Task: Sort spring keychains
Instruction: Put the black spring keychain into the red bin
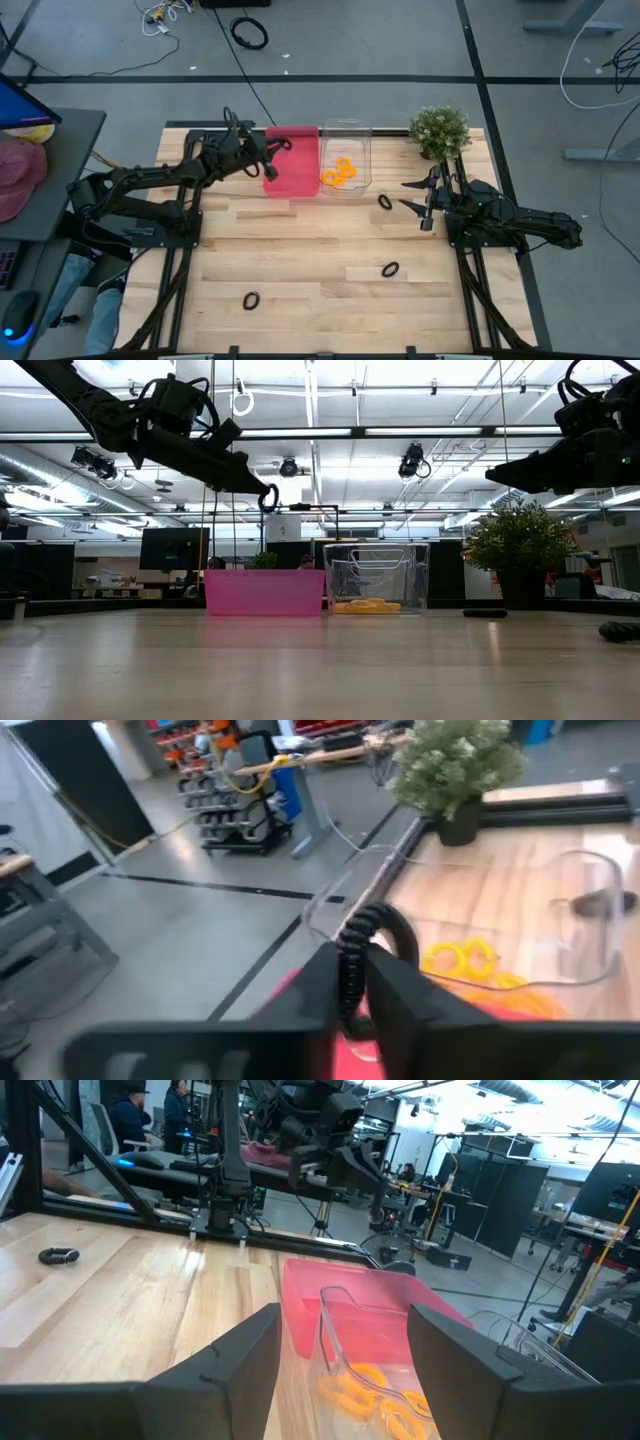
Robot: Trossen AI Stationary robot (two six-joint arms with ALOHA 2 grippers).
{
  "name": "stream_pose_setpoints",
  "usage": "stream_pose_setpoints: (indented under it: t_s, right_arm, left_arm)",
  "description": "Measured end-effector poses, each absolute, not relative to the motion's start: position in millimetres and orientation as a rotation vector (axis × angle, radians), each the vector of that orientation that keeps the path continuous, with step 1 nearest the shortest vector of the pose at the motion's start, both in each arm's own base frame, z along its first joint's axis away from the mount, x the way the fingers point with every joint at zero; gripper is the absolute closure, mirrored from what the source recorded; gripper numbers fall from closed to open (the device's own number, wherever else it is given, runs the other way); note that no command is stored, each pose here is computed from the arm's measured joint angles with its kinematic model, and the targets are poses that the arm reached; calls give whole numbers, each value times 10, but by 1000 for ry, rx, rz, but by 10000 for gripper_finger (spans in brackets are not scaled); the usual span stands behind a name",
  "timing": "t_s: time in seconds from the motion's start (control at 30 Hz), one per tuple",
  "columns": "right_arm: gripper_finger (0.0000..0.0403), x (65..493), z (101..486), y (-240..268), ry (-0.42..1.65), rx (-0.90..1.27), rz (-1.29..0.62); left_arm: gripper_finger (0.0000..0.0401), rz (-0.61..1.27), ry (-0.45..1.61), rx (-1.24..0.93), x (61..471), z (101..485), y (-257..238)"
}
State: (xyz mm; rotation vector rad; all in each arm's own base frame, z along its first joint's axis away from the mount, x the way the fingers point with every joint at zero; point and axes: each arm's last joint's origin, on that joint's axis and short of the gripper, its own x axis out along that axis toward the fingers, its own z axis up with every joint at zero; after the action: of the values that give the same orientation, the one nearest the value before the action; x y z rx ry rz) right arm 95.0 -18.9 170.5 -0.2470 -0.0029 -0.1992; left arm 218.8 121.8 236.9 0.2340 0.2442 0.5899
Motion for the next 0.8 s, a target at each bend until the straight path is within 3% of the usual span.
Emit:
stream_pose_setpoints:
  t_s: [0.17,0.3,0.67,0.8]
  right_arm:
    - [182,950,1705,-189,-3,-247,-199]
    - [182,950,1705,-189,-3,-247,-199]
    - [182,949,1705,-189,-3,-247,-199]
    - [182,949,1705,-189,-3,-247,-199]
  left_arm:
    - [382,585,225,224,2192,2384,1215]
    - [355,600,209,186,2182,2389,1233]
    - [142,602,210,186,2181,2388,1236]
    - [96,616,212,187,2178,2388,1239]
